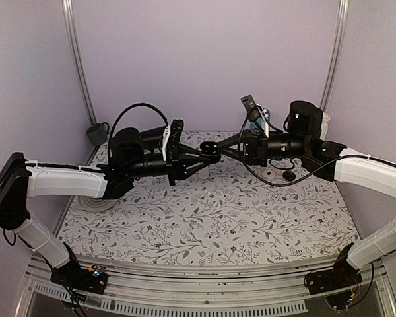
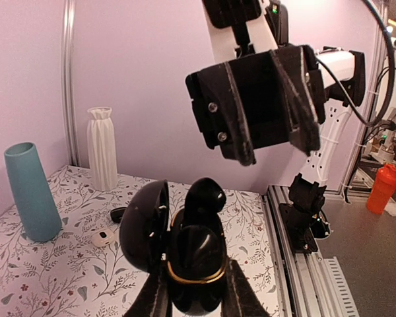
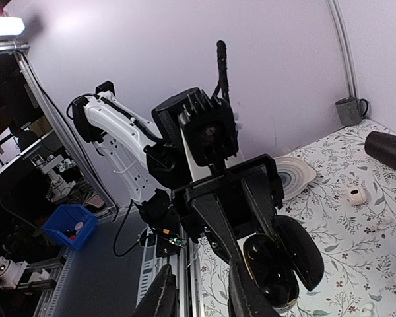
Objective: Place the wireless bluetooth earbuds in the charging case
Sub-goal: Adjust the right earbud in the right side groove of the charging case.
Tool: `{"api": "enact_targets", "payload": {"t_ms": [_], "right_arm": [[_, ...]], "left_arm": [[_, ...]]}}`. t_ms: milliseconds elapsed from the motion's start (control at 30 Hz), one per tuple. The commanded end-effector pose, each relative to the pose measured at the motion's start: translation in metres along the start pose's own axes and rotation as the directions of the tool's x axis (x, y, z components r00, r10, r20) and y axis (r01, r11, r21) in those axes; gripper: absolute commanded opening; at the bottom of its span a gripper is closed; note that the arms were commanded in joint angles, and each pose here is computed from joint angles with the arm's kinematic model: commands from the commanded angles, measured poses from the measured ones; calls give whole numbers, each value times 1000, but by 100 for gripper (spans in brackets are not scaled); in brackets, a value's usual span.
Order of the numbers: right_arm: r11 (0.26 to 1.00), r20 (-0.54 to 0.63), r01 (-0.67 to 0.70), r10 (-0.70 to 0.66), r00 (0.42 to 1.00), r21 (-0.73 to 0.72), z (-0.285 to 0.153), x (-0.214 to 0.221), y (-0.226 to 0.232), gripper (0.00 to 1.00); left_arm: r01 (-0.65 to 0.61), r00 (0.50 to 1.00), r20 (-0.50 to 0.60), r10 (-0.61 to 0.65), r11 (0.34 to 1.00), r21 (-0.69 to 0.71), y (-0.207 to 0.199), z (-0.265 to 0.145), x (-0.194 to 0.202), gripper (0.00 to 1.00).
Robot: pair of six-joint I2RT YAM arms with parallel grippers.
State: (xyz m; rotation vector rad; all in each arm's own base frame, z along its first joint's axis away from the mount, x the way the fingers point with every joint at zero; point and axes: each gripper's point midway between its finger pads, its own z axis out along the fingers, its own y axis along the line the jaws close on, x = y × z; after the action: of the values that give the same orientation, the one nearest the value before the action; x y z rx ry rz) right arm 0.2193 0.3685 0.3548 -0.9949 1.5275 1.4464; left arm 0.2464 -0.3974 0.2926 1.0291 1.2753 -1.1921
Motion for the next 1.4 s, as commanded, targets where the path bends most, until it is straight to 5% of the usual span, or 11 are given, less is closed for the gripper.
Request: {"api": "enact_targets", "payload": {"t_ms": [0,233,1367], "right_arm": [[997,-30,10,-7,1000,78,-13,13,-11,23],[996,-47,8,-4,999,87,-16,21,-13,14],[993,-32,-7,11,999,116,-2,6,-31,13]], "left_arm": [[-46,998,46,45,999,22,-10,0,-19,0],[-45,998,47,44,999,26,-10,1,-19,0],[-43,998,39,41,996,73,-18,2,-17,0]]}}
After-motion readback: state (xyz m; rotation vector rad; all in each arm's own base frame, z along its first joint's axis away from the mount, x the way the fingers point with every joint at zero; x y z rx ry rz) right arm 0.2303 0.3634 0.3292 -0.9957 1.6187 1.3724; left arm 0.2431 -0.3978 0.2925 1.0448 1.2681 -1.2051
